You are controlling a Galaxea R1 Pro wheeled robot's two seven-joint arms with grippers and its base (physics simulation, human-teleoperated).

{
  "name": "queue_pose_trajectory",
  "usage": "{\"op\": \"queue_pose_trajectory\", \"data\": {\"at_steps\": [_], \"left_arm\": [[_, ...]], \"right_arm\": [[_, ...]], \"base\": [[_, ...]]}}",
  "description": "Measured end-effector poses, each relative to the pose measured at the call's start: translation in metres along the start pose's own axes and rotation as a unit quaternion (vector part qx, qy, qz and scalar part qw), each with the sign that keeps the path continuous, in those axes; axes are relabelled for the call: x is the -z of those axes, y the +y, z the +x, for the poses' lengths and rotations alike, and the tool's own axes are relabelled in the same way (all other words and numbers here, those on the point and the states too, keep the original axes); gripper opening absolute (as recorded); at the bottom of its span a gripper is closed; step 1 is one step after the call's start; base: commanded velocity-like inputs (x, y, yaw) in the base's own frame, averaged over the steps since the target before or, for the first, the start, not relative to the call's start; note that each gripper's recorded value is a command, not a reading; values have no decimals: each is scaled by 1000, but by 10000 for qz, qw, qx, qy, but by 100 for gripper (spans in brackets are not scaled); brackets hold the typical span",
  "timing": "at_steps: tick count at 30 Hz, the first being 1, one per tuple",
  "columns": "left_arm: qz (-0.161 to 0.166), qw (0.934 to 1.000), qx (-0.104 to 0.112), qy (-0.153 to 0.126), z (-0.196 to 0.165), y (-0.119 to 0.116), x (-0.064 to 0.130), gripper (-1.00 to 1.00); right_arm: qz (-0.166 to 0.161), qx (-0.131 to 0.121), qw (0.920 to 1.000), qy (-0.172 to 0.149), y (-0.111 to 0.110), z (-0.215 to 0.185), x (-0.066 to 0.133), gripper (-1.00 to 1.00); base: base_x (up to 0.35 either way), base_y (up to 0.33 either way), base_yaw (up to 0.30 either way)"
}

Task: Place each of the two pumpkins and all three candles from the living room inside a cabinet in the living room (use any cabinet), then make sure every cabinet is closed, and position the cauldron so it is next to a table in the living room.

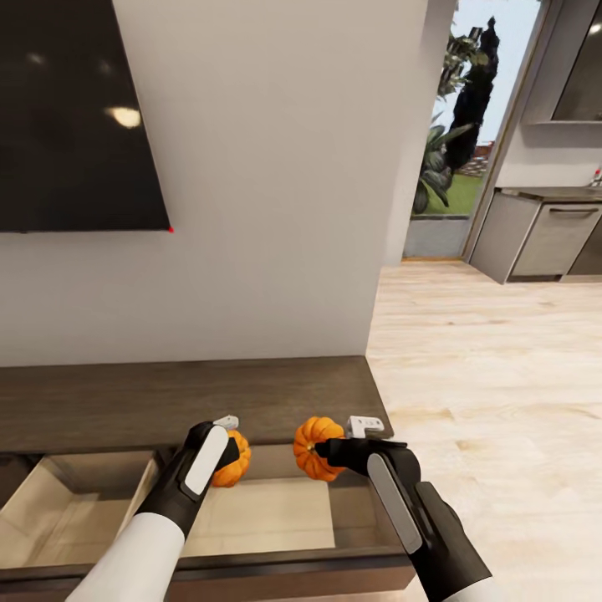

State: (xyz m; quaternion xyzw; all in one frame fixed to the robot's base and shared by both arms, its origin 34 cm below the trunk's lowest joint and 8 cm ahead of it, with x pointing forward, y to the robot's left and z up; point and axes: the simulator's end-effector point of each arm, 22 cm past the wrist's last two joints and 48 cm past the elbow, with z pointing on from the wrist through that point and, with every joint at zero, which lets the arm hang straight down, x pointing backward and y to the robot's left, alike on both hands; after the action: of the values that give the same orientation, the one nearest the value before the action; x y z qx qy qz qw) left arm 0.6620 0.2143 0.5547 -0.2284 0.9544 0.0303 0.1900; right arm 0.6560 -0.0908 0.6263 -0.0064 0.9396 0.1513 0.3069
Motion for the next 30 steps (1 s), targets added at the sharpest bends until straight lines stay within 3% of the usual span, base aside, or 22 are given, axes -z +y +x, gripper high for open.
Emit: {"op": "queue_pose_trajectory", "data": {"at_steps": [6,12,16,22,25,30], "left_arm": [[-45,10000,6,82,14,3,-16,-100],[-37,10000,11,71,21,4,-27,-100],[-135,9999,-8,35,21,16,-37,-100],[-273,9996,76,50,30,32,-57,-100],[-310,9994,146,-23,32,35,-64,-100],[-357,9991,201,-53,42,36,-77,-100]], "right_arm": [[225,-6,9997,-4,-9,5,-9,-100],[183,-94,9997,101,2,19,-25,-100],[192,-73,9989,413,9,33,-48,-100],[355,43,9976,588,-3,25,-70,-100],[478,47,9954,831,-14,46,-84,-100],[524,33,9943,931,-21,61,-95,-100]], "base": [[0,0,0],[0,0,0],[0,0,0],[0,0,0],[0,0,0],[0,0,0]]}}
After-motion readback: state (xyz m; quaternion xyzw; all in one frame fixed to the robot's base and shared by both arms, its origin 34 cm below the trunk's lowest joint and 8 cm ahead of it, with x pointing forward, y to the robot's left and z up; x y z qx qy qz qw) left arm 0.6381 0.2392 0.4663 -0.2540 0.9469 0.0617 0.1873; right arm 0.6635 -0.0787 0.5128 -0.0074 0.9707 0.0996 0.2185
